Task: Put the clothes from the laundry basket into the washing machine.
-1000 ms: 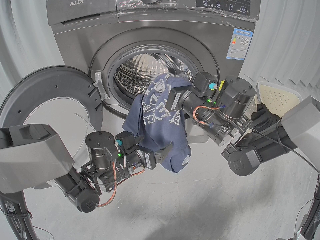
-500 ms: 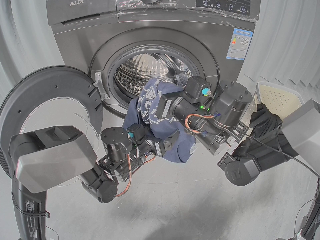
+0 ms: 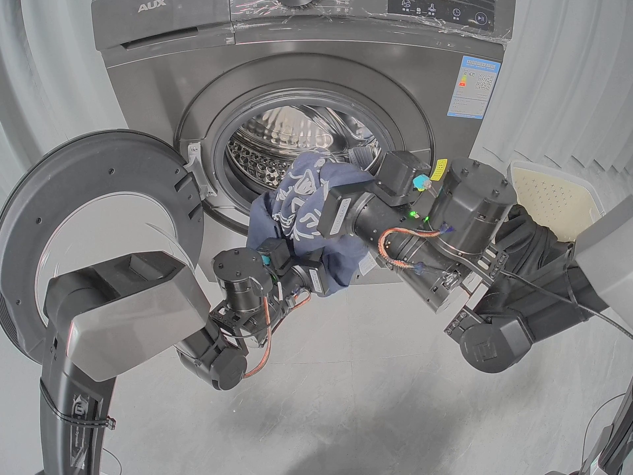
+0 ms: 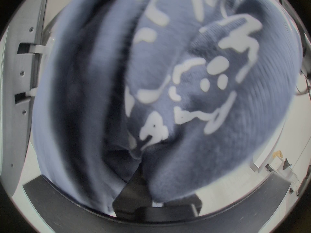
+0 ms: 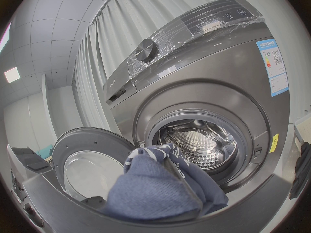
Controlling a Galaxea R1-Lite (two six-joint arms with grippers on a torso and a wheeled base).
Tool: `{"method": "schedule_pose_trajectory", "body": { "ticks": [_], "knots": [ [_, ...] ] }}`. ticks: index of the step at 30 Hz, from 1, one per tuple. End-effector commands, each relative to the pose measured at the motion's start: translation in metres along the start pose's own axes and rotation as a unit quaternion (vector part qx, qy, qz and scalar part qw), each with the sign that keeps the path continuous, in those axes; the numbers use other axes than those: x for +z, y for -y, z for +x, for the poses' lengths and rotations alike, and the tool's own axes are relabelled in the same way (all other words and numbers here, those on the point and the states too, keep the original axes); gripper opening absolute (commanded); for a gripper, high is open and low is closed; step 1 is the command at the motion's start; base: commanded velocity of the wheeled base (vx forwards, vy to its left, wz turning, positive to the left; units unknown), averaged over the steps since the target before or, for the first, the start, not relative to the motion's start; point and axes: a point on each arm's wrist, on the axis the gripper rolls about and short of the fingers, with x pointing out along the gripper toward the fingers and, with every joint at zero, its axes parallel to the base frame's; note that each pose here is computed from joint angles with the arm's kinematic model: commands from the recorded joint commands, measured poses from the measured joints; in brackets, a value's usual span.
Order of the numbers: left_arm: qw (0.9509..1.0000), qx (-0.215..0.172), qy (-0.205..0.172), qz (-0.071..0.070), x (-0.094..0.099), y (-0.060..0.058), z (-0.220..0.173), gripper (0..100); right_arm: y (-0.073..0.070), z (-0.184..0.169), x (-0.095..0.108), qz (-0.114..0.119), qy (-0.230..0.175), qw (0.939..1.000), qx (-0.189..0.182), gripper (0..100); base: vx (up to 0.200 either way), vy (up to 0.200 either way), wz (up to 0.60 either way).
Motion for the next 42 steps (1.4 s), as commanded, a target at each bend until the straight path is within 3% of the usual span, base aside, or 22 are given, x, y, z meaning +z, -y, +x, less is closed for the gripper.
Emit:
{"method": "schedule_pose_trajectory", "body": {
  "ticks": [1, 4, 9, 10, 12, 16, 25, 32, 38, 39, 42],
  "knots": [
    [0.9998, 0.004, 0.020, -0.001, 0.006, -0.004, 0.003, 0, 0.006, -0.002, -0.001, -0.003, -0.005, 0.9999, -0.010, 0, 0.000, 0.000, 0.00],
    [0.9995, 0.003, 0.032, -0.001, 0.010, -0.004, -0.001, 0, 0.017, -0.002, -0.004, -0.008, -0.010, 0.9996, -0.027, 0, 0.000, 0.000, 0.00],
    [0.9995, -0.003, 0.033, -0.003, 0.031, 0.000, -0.025, 0, 0.054, -0.001, -0.008, -0.020, -0.016, 0.9965, -0.080, 0, 0.000, 0.000, 0.00],
    [0.9995, -0.003, 0.033, -0.003, 0.031, 0.000, -0.025, 0, 0.054, -0.001, -0.008, -0.020, -0.016, 0.9965, -0.080, 0, 0.000, 0.000, 0.00],
    [0.9992, -0.008, 0.038, -0.005, 0.050, 0.003, -0.040, 0, 0.068, -0.006, -0.017, -0.024, -0.034, 0.9943, -0.098, 0, 0.000, 0.000, 0.00],
    [0.9985, -0.021, 0.050, -0.007, 0.072, 0.010, -0.056, 0, 0.080, -0.011, -0.034, -0.025, -0.058, 0.9910, -0.117, 0, 0.000, 0.000, 0.00],
    [0.9957, -0.042, 0.081, -0.015, 0.101, 0.025, -0.072, 0, 0.068, -0.029, -0.065, -0.026, -0.109, 0.9885, -0.102, 0, 0.000, 0.000, 0.00],
    [0.9954, -0.053, 0.077, -0.018, 0.102, 0.033, -0.079, 0, 0.054, -0.030, -0.072, -0.020, -0.093, 0.9924, -0.078, 0, 0.000, 0.000, 0.00],
    [0.9954, -0.055, 0.076, -0.019, 0.102, 0.037, -0.080, 0, 0.042, -0.030, -0.066, -0.014, -0.075, 0.9953, -0.059, 0, 0.000, 0.000, 0.00],
    [0.9952, -0.055, 0.078, -0.020, 0.104, 0.037, -0.081, 0, 0.040, -0.030, -0.066, -0.014, -0.075, 0.9955, -0.056, 100, 0.000, 0.000, 0.00],
    [0.9944, -0.057, 0.086, -0.026, 0.111, 0.038, -0.087, 0, 0.039, -0.042, -0.067, -0.014, -0.093, 0.9941, -0.054, 100, 0.000, 0.000, 0.00]
  ]
}}
